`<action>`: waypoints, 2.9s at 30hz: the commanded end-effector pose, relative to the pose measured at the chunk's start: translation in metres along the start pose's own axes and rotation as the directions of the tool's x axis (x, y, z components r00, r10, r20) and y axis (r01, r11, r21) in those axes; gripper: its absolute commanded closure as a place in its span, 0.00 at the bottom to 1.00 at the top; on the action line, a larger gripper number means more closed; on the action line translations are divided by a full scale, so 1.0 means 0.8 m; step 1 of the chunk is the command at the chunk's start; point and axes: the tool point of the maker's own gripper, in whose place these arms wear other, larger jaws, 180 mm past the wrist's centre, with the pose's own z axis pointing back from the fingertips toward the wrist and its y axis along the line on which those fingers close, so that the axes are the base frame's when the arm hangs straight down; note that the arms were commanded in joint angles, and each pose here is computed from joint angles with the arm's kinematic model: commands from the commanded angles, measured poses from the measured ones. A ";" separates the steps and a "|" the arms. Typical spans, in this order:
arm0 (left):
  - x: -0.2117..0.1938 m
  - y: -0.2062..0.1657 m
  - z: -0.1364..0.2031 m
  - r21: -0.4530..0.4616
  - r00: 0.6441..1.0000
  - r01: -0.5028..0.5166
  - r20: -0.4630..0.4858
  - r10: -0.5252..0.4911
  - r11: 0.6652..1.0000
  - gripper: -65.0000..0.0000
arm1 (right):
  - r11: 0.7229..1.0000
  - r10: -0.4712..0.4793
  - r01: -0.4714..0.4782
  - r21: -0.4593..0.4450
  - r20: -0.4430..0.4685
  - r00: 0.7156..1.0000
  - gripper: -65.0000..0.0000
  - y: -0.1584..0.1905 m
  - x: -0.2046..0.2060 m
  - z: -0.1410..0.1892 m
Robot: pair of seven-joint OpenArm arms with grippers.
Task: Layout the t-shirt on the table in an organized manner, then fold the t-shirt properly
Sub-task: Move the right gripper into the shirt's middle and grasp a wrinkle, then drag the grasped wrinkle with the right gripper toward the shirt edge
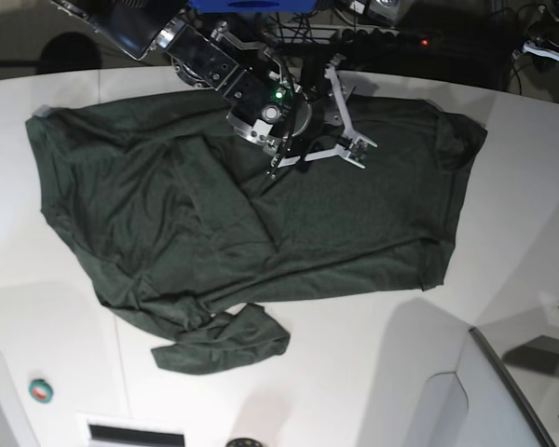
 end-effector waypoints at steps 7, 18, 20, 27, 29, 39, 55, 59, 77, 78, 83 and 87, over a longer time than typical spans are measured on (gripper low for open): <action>0.015 0.004 0.003 0.003 0.999 0.011 0.033 -0.012 1.000 1.00 | 0.997 -0.052 0.053 -0.062 0.023 0.998 0.51 -0.047 -0.003 0.010; 0.016 0.002 0.001 0.000 0.999 0.009 0.036 -0.009 1.000 1.00 | 0.996 -0.089 0.089 -0.014 0.003 0.996 0.58 -0.071 -0.037 0.018; 0.018 0.000 -0.002 -0.004 0.999 0.002 0.037 -0.002 1.000 1.00 | 0.995 -0.096 0.096 -0.004 0.000 0.995 0.58 -0.064 -0.041 0.016; 0.006 0.002 -0.009 -0.003 1.000 -0.027 0.014 0.027 1.000 1.00 | 0.995 -0.103 0.103 0.001 0.000 0.995 0.58 -0.061 -0.043 0.015; 0.006 0.002 -0.009 -0.003 1.000 -0.027 0.014 0.027 1.000 1.00 | 0.995 -0.102 0.102 -0.001 0.000 0.995 0.58 -0.062 -0.043 0.016; 0.005 0.002 -0.009 -0.003 1.000 -0.027 0.013 0.027 1.000 1.00 | 0.993 -0.117 0.118 0.017 -0.031 0.993 0.66 -0.057 -0.057 0.006; 0.004 0.003 -0.008 -0.002 1.000 -0.026 0.010 0.026 1.000 1.00 | 0.985 -0.161 0.159 0.071 0.017 0.987 0.98 -0.050 -0.043 0.009; 0.004 0.003 -0.008 -0.002 1.000 -0.026 0.010 0.026 1.000 1.00 | 0.985 -0.159 0.157 0.066 0.025 0.987 0.98 -0.052 -0.040 0.011; 0.006 0.002 -0.009 -0.003 1.000 -0.027 0.014 0.027 1.000 1.00 | 0.974 -0.225 0.225 -0.012 0.002 0.974 0.68 -0.097 -0.047 0.032; 0.006 0.002 -0.009 -0.003 1.000 -0.027 0.014 0.027 1.000 1.00 | 0.974 -0.226 0.226 -0.010 0.002 0.974 0.67 -0.096 -0.047 0.032; 0.006 0.002 -0.009 -0.003 1.000 -0.027 0.014 0.027 1.000 1.00 | 0.974 -0.226 0.226 -0.010 0.002 0.974 0.66 -0.096 -0.047 0.032; 0.006 0.002 -0.009 -0.003 1.000 -0.027 0.014 0.027 1.000 1.00 | 0.974 -0.226 0.226 -0.007 -0.004 0.974 0.66 -0.095 -0.048 0.031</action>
